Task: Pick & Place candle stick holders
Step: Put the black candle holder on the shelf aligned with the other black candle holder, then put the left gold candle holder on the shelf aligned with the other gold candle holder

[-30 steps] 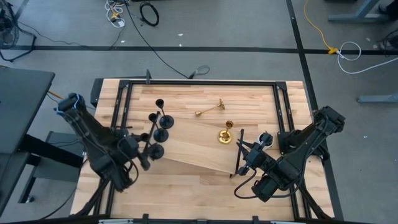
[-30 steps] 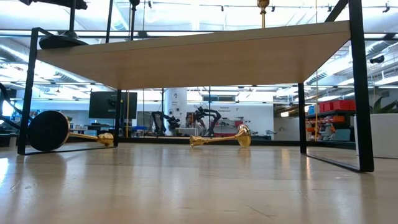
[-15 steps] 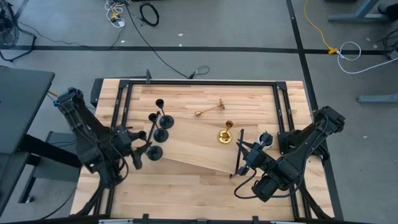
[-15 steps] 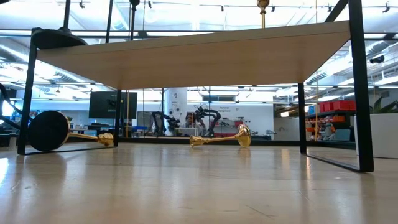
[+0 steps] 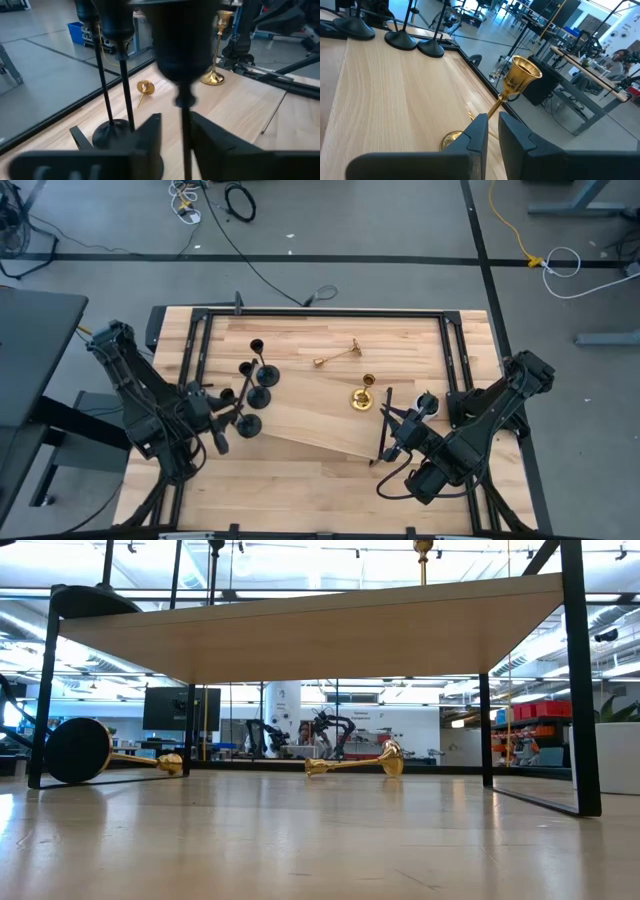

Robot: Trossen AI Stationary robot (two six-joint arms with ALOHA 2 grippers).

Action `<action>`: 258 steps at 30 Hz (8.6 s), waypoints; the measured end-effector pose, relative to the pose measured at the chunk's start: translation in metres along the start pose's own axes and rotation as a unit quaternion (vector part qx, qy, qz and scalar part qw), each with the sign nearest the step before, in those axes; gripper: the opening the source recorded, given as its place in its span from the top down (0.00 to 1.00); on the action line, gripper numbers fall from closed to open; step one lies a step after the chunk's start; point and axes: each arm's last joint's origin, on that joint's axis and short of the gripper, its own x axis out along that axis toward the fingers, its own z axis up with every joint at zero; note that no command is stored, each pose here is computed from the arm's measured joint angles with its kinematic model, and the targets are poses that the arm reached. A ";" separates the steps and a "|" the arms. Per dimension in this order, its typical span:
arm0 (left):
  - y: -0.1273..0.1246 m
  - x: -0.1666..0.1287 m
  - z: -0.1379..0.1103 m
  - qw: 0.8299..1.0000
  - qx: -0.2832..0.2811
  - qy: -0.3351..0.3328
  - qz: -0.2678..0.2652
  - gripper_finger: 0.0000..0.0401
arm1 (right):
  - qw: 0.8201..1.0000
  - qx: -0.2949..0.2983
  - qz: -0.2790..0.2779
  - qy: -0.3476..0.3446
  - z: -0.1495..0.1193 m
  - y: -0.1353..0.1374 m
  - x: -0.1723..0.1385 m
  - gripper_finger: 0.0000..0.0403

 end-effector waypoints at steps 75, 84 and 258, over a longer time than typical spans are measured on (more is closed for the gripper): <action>0.019 -0.005 -0.003 0.978 -0.029 0.207 0.004 0.37 | 1.000 0.001 0.001 0.001 0.000 0.000 0.000 0.88; 0.036 -0.005 -0.002 0.974 -0.050 0.211 0.072 0.37 | 1.000 0.001 0.002 0.003 0.000 0.000 0.000 0.88; 0.183 0.125 -0.161 0.847 -0.411 0.336 0.031 0.85 | 1.000 -0.008 0.011 0.009 0.001 0.003 0.000 0.88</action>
